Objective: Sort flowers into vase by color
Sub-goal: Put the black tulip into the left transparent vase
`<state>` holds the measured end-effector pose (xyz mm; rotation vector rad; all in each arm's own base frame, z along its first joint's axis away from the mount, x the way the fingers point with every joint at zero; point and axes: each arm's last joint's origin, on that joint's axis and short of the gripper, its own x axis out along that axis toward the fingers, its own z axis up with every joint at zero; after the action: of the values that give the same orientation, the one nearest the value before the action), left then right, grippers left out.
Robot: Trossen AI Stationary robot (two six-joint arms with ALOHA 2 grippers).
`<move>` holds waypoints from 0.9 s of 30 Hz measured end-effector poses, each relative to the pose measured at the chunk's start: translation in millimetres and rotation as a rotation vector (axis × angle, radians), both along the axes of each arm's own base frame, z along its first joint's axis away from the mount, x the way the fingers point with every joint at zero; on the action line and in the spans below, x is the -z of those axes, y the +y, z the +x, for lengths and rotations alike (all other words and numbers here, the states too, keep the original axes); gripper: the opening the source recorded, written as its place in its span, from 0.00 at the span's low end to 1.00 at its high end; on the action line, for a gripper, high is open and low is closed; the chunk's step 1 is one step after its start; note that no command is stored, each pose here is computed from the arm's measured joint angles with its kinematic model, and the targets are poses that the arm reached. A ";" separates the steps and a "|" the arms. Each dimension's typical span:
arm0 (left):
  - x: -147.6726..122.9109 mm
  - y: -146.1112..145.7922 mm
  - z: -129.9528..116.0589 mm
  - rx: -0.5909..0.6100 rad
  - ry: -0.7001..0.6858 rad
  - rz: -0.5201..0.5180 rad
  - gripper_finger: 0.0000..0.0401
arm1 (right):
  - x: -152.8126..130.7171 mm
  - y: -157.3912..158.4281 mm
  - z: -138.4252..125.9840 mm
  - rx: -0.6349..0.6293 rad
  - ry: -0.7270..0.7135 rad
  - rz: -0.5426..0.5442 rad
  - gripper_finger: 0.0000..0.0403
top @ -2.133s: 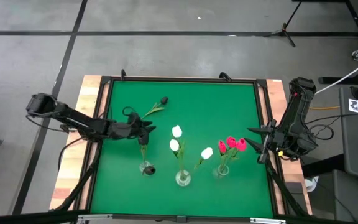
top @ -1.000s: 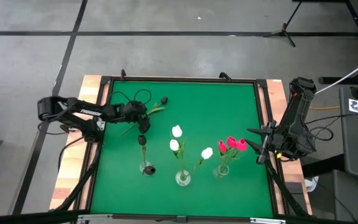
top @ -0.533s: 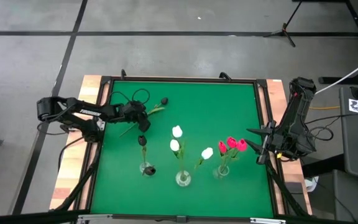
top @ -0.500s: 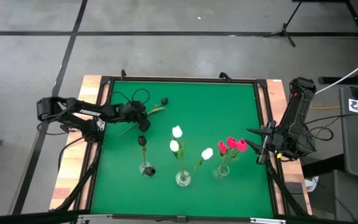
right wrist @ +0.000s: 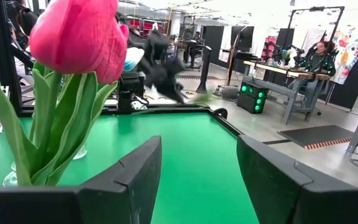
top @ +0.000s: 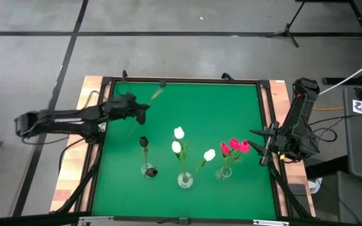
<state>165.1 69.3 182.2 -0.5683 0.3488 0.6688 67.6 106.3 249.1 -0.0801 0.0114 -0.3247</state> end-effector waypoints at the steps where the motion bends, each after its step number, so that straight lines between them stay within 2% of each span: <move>1: -9.6 -2.4 -4.2 -0.002 -0.060 0.018 0.01 | 0.0 0.0 0.0 0.000 0.000 0.000 0.52; 9: -92.2 -31.2 -53.8 0.019 -0.515 0.246 0.01 | 0.0 0.0 0.0 0.001 0.000 0.000 0.52; 13: -114.6 -46.1 -77.3 0.097 -0.714 0.335 0.00 | 0.0 0.0 0.0 0.001 0.000 0.000 0.52; 17: -130.4 -57.1 -89.7 0.186 -0.863 0.443 0.00 | 0.0 0.0 0.0 0.001 0.000 0.000 0.52; 21: -137.6 -67.1 -89.8 0.284 -0.915 0.521 0.00 | 0.0 0.0 0.0 0.001 0.000 0.001 0.52; 27: -130.0 -91.0 -62.4 0.496 -0.830 0.497 0.00 | -0.3 -0.1 0.0 0.001 -0.008 0.024 0.52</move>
<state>102.7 -21.7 312.2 -0.2246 -0.4438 -0.0054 67.5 106.2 249.4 -0.0545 0.0074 -0.3258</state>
